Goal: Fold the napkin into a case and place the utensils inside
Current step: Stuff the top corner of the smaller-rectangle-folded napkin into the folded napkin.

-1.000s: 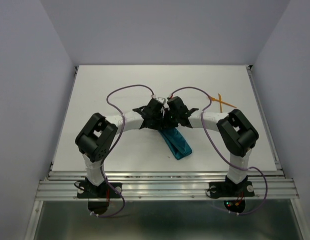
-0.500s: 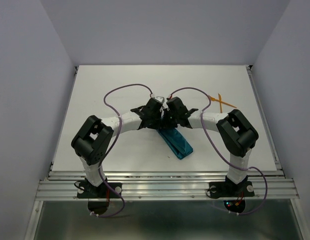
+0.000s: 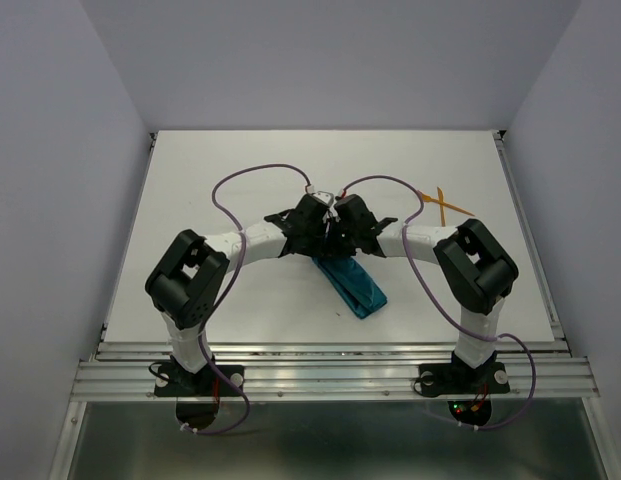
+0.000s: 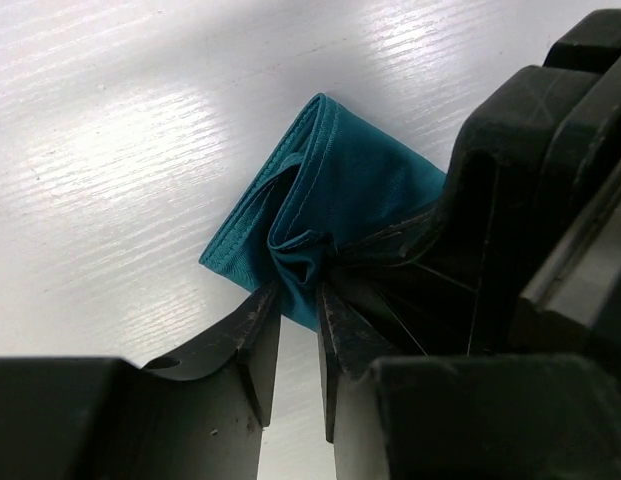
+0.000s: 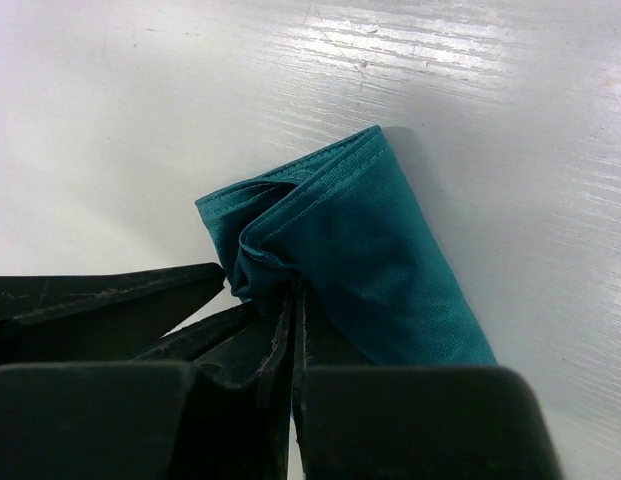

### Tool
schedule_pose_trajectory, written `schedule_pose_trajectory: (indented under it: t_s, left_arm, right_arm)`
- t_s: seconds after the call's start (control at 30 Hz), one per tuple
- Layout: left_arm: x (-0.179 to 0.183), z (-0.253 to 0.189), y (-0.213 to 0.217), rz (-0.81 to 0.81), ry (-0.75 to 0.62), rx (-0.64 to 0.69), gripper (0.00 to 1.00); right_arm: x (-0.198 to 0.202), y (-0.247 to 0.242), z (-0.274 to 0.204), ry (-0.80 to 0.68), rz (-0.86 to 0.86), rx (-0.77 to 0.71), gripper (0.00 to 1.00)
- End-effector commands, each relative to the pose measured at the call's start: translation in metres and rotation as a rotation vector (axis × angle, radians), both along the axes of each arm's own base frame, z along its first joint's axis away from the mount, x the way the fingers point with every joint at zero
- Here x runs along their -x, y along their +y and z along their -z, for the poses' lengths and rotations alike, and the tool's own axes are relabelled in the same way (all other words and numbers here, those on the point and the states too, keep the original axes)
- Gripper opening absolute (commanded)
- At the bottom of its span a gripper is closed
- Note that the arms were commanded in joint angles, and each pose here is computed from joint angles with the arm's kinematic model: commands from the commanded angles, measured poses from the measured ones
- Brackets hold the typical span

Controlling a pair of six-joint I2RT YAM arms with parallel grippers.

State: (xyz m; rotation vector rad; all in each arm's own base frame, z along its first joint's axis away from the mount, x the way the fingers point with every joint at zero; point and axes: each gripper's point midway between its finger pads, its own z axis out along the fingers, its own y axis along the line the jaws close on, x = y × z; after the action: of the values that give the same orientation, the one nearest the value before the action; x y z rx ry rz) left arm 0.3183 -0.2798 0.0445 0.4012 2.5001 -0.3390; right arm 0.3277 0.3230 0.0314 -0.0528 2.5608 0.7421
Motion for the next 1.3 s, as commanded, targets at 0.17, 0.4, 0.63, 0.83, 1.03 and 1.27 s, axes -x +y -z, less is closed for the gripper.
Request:
schedule_pose_trajectory:
  t_s: [0.17,0.4,0.63,0.83,1.03,1.27]
  left_arm:
    - [0.003,-0.006,-0.009,0.051,-0.008,0.006,0.28]
    - [0.006,0.008,-0.010,0.069,0.021,-0.025,0.25]
    - [0.007,0.014,-0.010,0.065,0.031,-0.033,0.29]
    - [0.008,0.018,-0.014,0.069,0.040,-0.020,0.30]
    - [0.005,0.020,-0.013,0.049,0.038,-0.021,0.07]
    - [0.003,0.008,-0.012,0.021,0.026,0.029,0.00]
  right_arm:
    - [-0.003,0.006,-0.021,-0.050,0.001,-0.030,0.01]
    - [-0.004,0.006,-0.022,-0.053,0.003,-0.029,0.01]
    - [-0.004,0.004,-0.025,-0.061,0.016,-0.030,0.01]
    - [-0.005,0.004,-0.032,-0.075,0.018,-0.039,0.01]
    - [-0.004,0.003,-0.031,-0.073,0.018,-0.037,0.01]
    - [0.002,-0.003,-0.024,-0.059,0.020,-0.020,0.01]
